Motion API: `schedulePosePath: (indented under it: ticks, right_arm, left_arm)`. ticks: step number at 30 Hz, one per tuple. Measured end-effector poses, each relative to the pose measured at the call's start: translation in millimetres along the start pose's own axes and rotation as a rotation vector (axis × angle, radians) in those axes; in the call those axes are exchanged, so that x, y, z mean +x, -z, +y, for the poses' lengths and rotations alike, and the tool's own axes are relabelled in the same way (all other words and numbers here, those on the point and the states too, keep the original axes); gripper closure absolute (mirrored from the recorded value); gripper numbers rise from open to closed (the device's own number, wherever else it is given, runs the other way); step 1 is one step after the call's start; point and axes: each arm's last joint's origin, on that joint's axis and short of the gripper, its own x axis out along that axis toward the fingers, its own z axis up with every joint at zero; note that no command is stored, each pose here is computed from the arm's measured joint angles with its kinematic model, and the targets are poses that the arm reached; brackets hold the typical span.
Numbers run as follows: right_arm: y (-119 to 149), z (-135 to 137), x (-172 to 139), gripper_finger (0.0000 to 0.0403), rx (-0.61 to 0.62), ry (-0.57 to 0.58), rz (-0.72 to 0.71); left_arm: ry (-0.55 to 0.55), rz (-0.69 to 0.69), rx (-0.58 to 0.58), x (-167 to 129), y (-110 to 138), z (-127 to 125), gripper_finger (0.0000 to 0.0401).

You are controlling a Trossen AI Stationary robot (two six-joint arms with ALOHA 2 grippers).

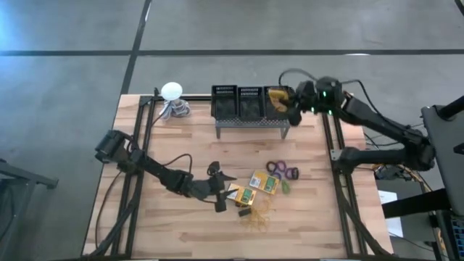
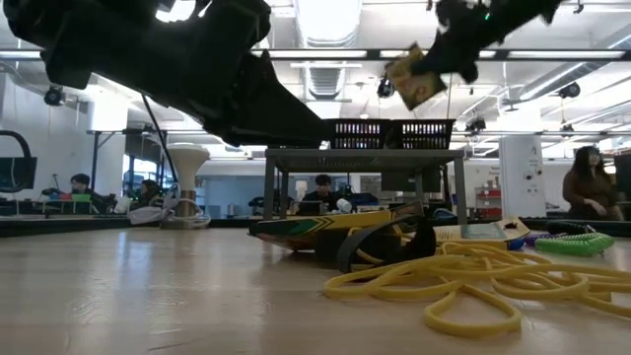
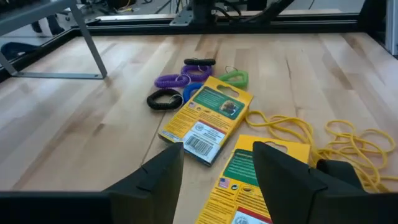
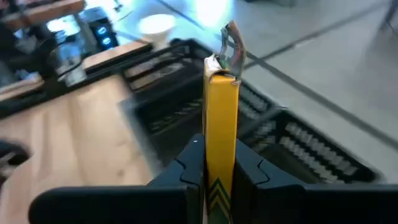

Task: Pick & Place Office Desk Supplies
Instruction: Put the yellow crayon box into the right black bin on the shelf

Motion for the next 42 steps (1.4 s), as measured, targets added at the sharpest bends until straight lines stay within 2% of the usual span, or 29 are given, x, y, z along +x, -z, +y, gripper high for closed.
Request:
schedulePosePath:
  ticks: [4, 8, 15, 24, 37, 42]
  right_arm:
    - [4.0, -31.7, 14.2, 0.0374, 0.085, 0.036, 0.053]
    - [10.0, -42.3, 29.4, 0.0374, 0.143, -0.013, 0.104]
    - [16.5, -46.7, 47.4, 0.0374, 0.218, -0.04, 0.149]
    - [17.4, -46.0, 47.4, 0.0374, 0.274, -0.053, 0.162]
    - [24.3, -45.7, 60.0, 0.0373, 0.29, -0.091, 0.211]
    - [24.4, -45.7, 59.9, 0.0353, 0.285, -0.093, 0.212]
  left_arm:
    - [-0.004, 0.011, 0.006, 0.3, 1.2, 0.7, 0.0204]
    - [-0.003, 0.011, 0.007, 0.2, 1.2, 0.4, 0.0204]
    - [-0.004, 0.01, 0.008, 0.2, 1.1, 0.5, 0.0204]
    - [-0.008, 0.015, 0.011, 0.2, 1.7, 0.7, 0.0204]
    - [-0.008, 0.016, 0.008, 0.2, 1.7, 0.7, 0.0204]
    - [-0.008, 0.015, 0.008, 0.3, 1.6, 0.7, 0.0204]
